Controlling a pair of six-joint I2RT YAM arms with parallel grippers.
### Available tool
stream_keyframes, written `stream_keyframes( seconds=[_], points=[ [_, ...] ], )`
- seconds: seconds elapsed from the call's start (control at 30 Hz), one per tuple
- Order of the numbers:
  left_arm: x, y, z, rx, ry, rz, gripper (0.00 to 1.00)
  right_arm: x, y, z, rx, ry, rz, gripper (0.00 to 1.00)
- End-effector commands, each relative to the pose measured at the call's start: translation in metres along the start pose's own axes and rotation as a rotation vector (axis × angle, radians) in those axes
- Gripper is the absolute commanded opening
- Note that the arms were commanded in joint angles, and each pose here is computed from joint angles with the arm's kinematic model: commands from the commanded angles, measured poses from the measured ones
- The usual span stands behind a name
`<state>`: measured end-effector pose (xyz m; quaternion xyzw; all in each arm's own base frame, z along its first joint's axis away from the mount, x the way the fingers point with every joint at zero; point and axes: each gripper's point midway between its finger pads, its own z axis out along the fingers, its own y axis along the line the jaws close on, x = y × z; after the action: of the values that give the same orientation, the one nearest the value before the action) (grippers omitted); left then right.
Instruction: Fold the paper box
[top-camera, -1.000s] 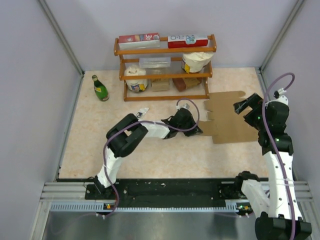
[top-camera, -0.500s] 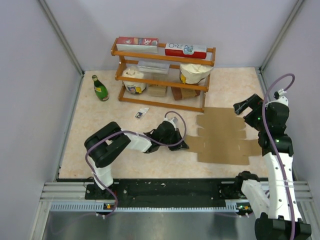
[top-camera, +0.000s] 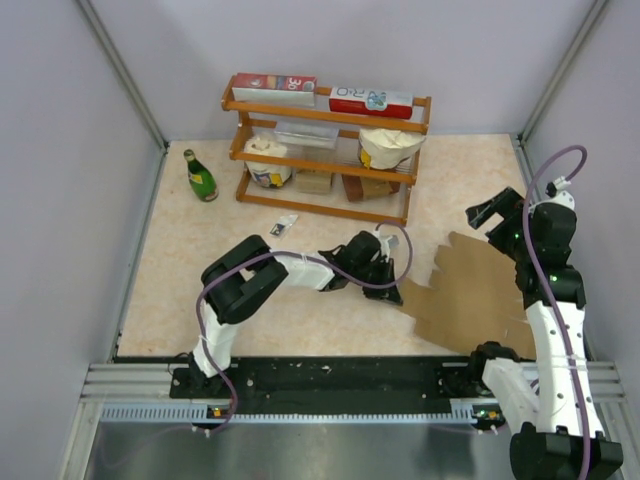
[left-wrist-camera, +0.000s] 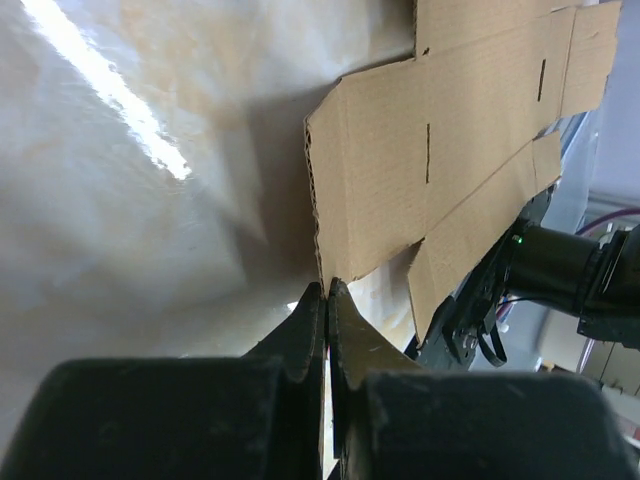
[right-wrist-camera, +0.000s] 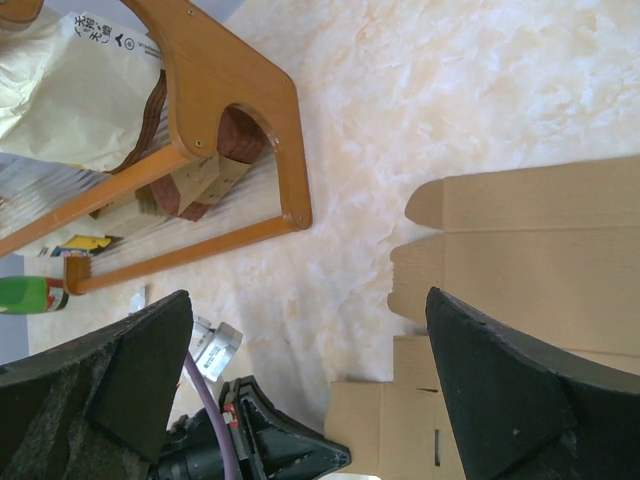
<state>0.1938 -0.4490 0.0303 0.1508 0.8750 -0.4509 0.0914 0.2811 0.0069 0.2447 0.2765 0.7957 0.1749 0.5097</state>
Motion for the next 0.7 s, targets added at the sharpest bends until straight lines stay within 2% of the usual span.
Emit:
stream_keyframes(
  seconds=[0.0, 0.23, 0.33, 0.47, 0.67],
  points=[
    [0.033, 0.021, 0.001, -0.077, 0.126, 0.014, 0.0, -0.008, 0.001, -0.005, -0.002, -0.033, -0.016, 0.98],
    [0.072, 0.042, -0.036, -0.106, 0.08, -0.068, 0.0, -0.004, -0.002, -0.002, 0.007, -0.022, -0.007, 0.98],
    [0.083, 0.048, -0.056, -0.112, 0.023, -0.104, 0.0, 0.002, -0.006, 0.004, 0.016, -0.001, 0.003, 0.98],
    [0.088, 0.052, -0.074, -0.112, -0.053, -0.155, 0.0, 0.012, -0.01, 0.012, 0.018, 0.031, 0.01, 0.96],
    [0.09, 0.079, -0.092, -0.173, -0.165, -0.256, 0.0, 0.023, -0.013, 0.021, 0.005, 0.086, -0.013, 0.96]
  ],
)
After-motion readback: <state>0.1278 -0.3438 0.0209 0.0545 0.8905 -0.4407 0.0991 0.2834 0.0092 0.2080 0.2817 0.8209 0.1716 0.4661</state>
